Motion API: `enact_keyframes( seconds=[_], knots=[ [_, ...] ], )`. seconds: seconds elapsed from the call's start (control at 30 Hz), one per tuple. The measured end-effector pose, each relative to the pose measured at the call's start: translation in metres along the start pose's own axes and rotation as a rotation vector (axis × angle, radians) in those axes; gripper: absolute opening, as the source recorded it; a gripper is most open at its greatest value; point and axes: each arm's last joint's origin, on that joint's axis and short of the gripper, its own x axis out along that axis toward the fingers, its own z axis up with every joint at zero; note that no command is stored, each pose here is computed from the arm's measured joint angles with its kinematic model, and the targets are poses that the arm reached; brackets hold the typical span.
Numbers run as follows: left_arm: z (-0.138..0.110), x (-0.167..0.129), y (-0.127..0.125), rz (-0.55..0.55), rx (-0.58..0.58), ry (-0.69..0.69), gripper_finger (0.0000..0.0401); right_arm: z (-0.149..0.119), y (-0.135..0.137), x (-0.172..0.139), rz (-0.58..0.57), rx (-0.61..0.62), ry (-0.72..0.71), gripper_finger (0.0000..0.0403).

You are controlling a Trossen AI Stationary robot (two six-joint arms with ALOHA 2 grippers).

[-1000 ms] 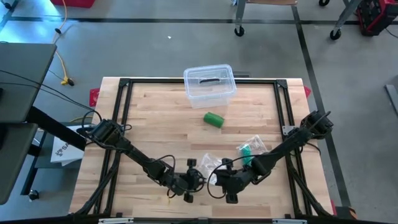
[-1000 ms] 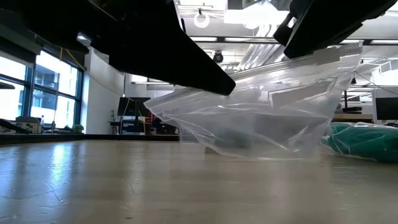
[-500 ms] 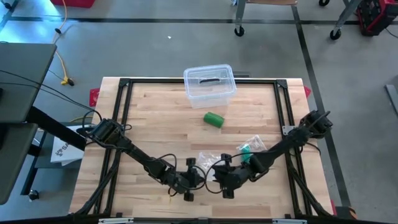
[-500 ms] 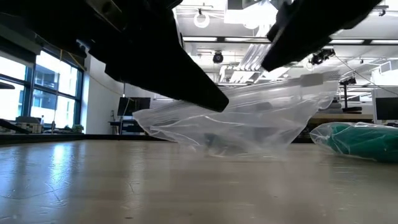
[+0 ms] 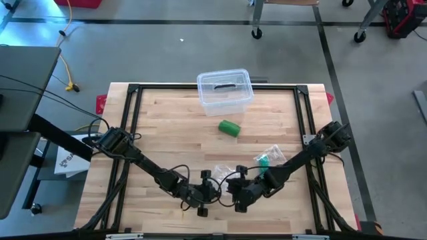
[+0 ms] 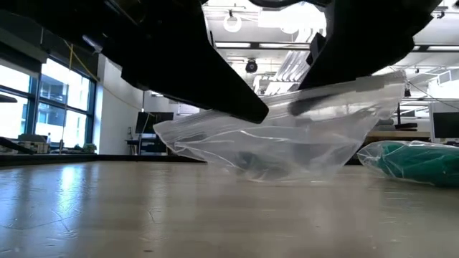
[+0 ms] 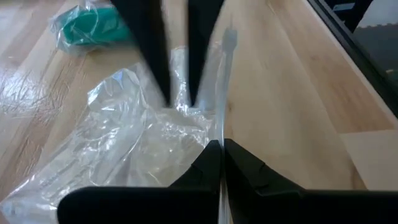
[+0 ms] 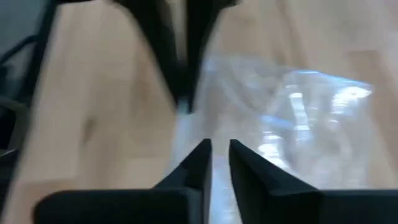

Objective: Roll bandage
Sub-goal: Put the rolled green bandage into the transparent zip bag

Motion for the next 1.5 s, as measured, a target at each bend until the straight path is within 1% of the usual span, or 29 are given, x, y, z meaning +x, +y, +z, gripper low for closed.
enact_keyframes(
  seconds=[0.1, 0.17, 0.23, 0.33, 0.4, 0.5, 0.57, 0.63, 0.73, 0.83, 0.97, 1.13, 1.3, 1.4, 1.5],
  knots=[
    [0.000, 0.000, 0.000, 0.000, -0.002, -0.004, 0.0003, 0.001, 0.003, 0.000, 0.081, -0.013, 0.014, 0.0023],
    [0.000, 0.000, 0.000, 0.000, -0.003, -0.004, 0.0003, 0.002, 0.004, -0.001, 0.085, -0.002, 0.001, 0.0018],
    [0.001, 0.000, 0.000, -0.001, -0.003, -0.005, 0.0003, 0.005, 0.004, -0.002, 0.074, 0.035, -0.028, 0.0021],
    [0.001, 0.000, 0.000, -0.001, -0.004, -0.006, 0.0003, 0.012, 0.001, -0.001, 0.083, 0.079, -0.062, 0.0046],
    [0.001, 0.000, 0.000, -0.001, -0.003, -0.006, 0.0003, 0.013, -0.001, 0.000, 0.098, 0.106, -0.058, 0.0071],
    [0.001, 0.000, 0.000, -0.002, -0.005, -0.008, 0.0003, 0.013, -0.004, 0.001, 0.090, 0.146, -0.045, 0.0106],
    [0.001, 0.000, 0.000, -0.002, -0.004, -0.008, 0.0003, 0.011, -0.004, 0.003, 0.080, 0.141, -0.027, 0.0119],
    [0.001, 0.000, 0.000, -0.004, -0.004, -0.006, 0.0003, 0.008, -0.004, 0.007, 0.074, 0.136, -0.015, 0.0122],
    [0.000, 0.000, 0.000, 0.000, -0.002, -0.002, 0.0003, 0.004, -0.004, 0.011, 0.041, 0.133, -0.001, 0.0117],
    [0.000, 0.000, 0.001, 0.006, -0.002, -0.003, 0.0003, 0.001, -0.005, 0.011, -0.006, 0.137, -0.001, 0.0103],
    [0.000, 0.000, 0.000, 0.001, -0.002, -0.002, 0.0003, 0.000, -0.006, 0.011, -0.012, 0.128, 0.009, 0.0082],
    [0.000, 0.000, 0.000, -0.004, -0.031, 0.001, 0.0003, 0.001, -0.004, 0.009, -0.068, 0.093, -0.010, 0.0065],
    [0.000, 0.002, 0.003, -0.033, -0.070, 0.012, 0.0003, 0.010, 0.009, 0.000, -0.083, 0.008, -0.076, 0.0062],
    [0.000, 0.004, 0.006, -0.062, -0.101, 0.026, 0.0003, 0.010, 0.013, -0.002, -0.074, -0.011, -0.080, 0.0062],
    [0.001, 0.004, 0.007, -0.064, -0.106, 0.028, 0.0003, 0.008, 0.013, 0.000, -0.076, -0.005, -0.073, 0.0062]
  ],
)
